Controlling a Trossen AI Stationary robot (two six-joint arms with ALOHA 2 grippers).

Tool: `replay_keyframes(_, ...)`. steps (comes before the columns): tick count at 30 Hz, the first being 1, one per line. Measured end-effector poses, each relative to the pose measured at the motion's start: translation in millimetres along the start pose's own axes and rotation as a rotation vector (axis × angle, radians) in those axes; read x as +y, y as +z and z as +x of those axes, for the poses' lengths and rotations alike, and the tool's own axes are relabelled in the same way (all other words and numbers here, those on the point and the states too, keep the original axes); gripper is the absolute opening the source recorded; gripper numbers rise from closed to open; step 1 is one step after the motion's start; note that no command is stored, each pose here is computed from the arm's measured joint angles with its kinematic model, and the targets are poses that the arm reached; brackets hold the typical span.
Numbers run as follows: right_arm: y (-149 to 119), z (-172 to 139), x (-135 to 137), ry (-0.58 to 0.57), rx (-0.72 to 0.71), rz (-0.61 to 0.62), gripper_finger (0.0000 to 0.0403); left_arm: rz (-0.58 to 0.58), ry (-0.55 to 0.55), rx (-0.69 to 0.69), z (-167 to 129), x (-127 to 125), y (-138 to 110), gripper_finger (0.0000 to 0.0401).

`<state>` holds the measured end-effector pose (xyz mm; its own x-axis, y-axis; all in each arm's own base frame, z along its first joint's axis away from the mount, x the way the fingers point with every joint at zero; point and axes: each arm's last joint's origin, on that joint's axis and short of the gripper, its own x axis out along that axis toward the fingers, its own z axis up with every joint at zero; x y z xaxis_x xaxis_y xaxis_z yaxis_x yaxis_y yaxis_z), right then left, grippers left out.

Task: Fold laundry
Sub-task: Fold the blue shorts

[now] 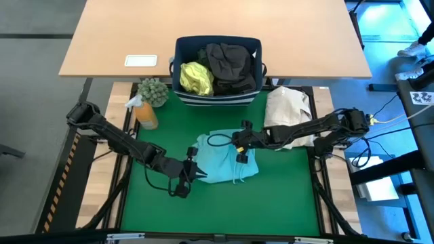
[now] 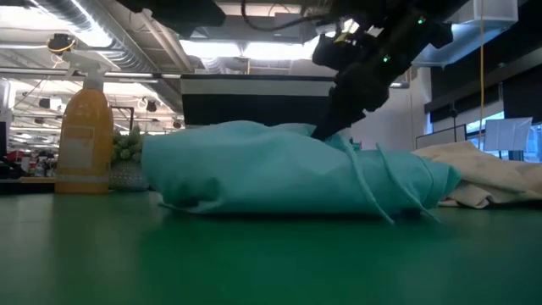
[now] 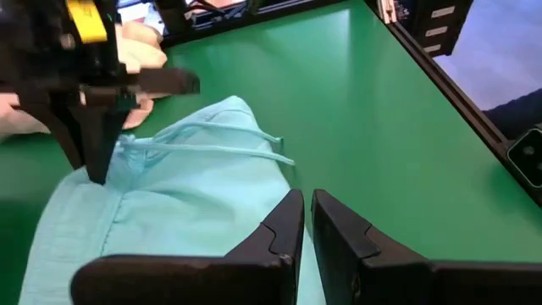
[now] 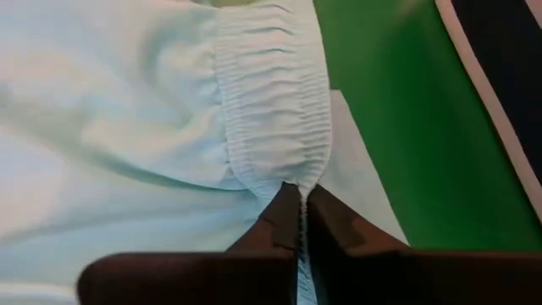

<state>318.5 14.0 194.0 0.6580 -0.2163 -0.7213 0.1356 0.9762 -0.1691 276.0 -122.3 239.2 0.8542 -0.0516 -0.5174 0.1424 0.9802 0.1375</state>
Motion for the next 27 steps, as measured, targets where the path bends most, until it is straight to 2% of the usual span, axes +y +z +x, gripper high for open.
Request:
replay_keyframes(4, -5.1, 7.3, -2.6, -0.022, 0.040, 0.009, 0.0018, -0.004, 0.004, 0.000, 0.0, 0.1, 0.0, 0.0024)
replay_keyframes(10, -8.7, 7.2, -2.5, -0.050, 0.084, -0.066, 0.0092, -0.008, 0.010, -0.003, 0.0, 0.3, 0.3, 0.0025)
replay_keyframes(15, 12.0, -9.1, -6.1, -0.048, 0.118, -0.072, 0.0167, -0.014, 0.020, -0.002, 0.1, 0.7, 0.1, 0.0025)
replay_keyframes(18, 24.1, -21.8, -6.1, -0.057, 0.163, -0.088, 0.0196, -0.034, 0.021, 0.000, 0.1, 0.7, -0.1, 0.0025)
replay_keyframes(23, 30.9, -31.8, -5.8, -0.140, 0.195, -0.116, 0.0197, -0.057, 0.029, 0.044, 11.2, -2.0, -7.9, 0.0025)
replay_keyframes(27, 21.5, -29.8, -6.2, -0.164, 0.242, -0.101, 0.0158, -0.050, 0.035, 0.109, 31.2, -7.2, -21.9, 0.0025)
